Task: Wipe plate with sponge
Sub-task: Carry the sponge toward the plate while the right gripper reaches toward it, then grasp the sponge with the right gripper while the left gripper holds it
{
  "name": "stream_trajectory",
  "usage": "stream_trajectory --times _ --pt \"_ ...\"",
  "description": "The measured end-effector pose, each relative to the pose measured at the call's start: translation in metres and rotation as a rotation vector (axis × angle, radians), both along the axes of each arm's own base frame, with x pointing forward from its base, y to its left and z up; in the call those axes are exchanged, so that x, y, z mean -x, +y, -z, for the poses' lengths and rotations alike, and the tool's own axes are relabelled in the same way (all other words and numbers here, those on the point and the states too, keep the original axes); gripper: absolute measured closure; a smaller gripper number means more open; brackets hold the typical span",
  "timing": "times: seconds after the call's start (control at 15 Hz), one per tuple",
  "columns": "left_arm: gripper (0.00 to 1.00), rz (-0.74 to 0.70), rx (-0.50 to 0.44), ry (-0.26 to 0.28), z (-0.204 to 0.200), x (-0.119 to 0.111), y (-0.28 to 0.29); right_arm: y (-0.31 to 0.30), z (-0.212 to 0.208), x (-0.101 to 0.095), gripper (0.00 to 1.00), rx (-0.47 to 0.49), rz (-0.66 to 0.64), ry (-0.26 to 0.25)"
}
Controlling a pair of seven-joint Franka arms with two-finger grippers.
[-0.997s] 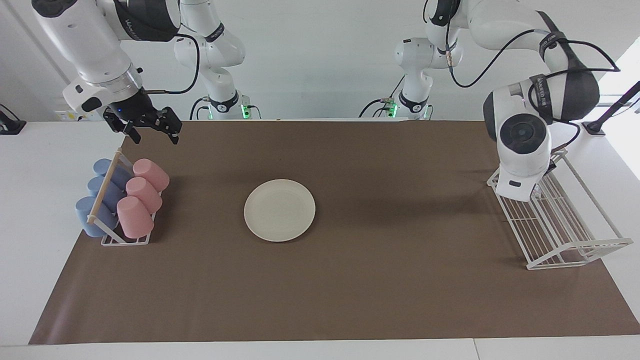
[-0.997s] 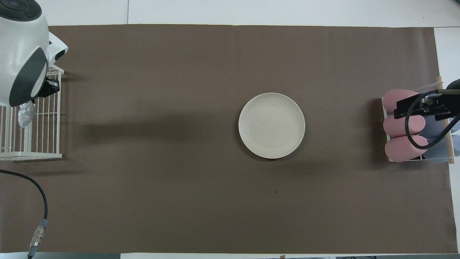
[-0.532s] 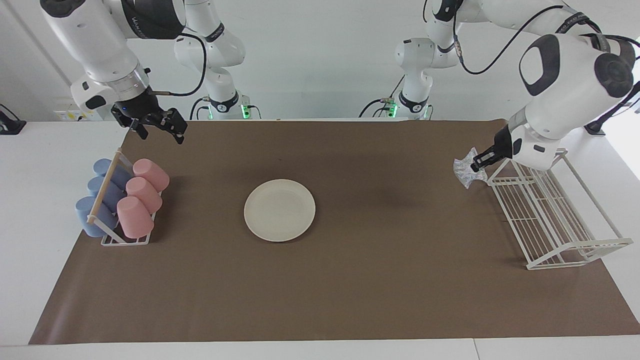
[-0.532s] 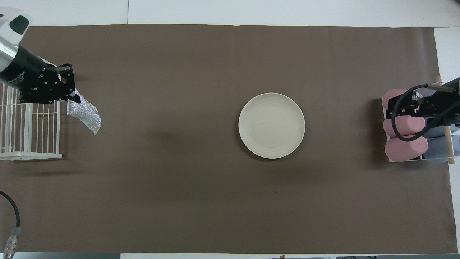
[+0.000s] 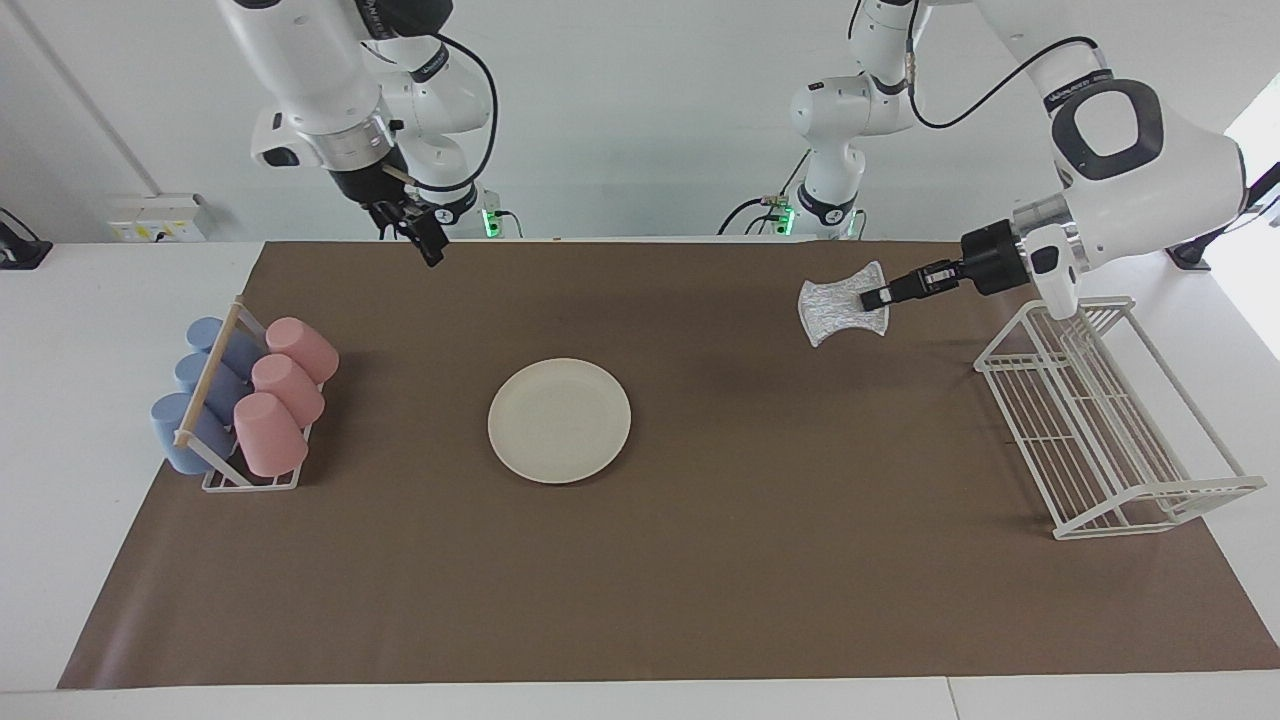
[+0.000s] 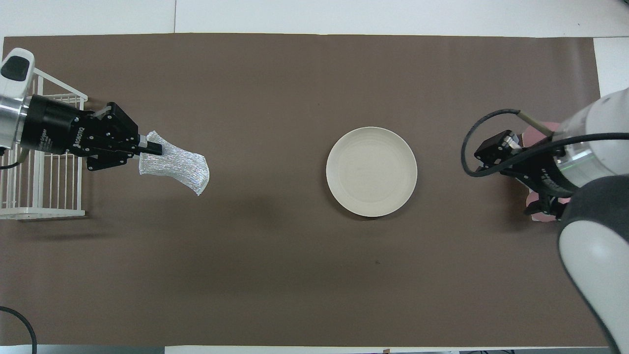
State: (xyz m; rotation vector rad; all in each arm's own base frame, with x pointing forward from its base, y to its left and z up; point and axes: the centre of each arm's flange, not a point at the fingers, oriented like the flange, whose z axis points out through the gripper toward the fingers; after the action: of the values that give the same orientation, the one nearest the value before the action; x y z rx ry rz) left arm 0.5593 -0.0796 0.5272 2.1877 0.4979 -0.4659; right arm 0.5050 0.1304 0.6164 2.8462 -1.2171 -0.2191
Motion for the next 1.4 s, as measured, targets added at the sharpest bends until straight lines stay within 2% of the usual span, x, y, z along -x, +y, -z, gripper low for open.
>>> stream_trajectory --times 0.13,0.27,0.53,0.66,0.86,1.06,1.4 --pt "0.95 -0.003 0.116 -0.05 0.018 0.027 -0.011 0.047 -0.003 0.014 0.0 0.026 0.112 -0.012" --pt "0.95 0.033 0.2 -0.101 0.033 0.057 -0.031 0.083 -0.006 0.024 0.0 0.03 0.219 -0.049" --pt "0.95 0.132 0.283 -0.175 0.05 0.108 -0.09 0.166 0.001 0.053 0.0 -0.054 0.444 -0.129" --pt "0.95 0.14 0.324 -0.239 0.062 0.131 -0.107 0.195 0.007 0.066 0.0 -0.112 0.536 -0.133" --pt "0.95 0.093 0.381 -0.317 0.079 0.165 -0.13 0.214 0.017 0.074 0.0 -0.175 0.616 -0.109" --pt "0.95 0.061 0.427 -0.375 0.076 0.173 -0.132 0.235 0.032 0.087 0.0 -0.209 0.688 -0.06" --pt "0.95 0.046 0.458 -0.4 0.072 0.172 -0.131 0.248 0.06 0.111 0.0 -0.197 0.693 -0.031"
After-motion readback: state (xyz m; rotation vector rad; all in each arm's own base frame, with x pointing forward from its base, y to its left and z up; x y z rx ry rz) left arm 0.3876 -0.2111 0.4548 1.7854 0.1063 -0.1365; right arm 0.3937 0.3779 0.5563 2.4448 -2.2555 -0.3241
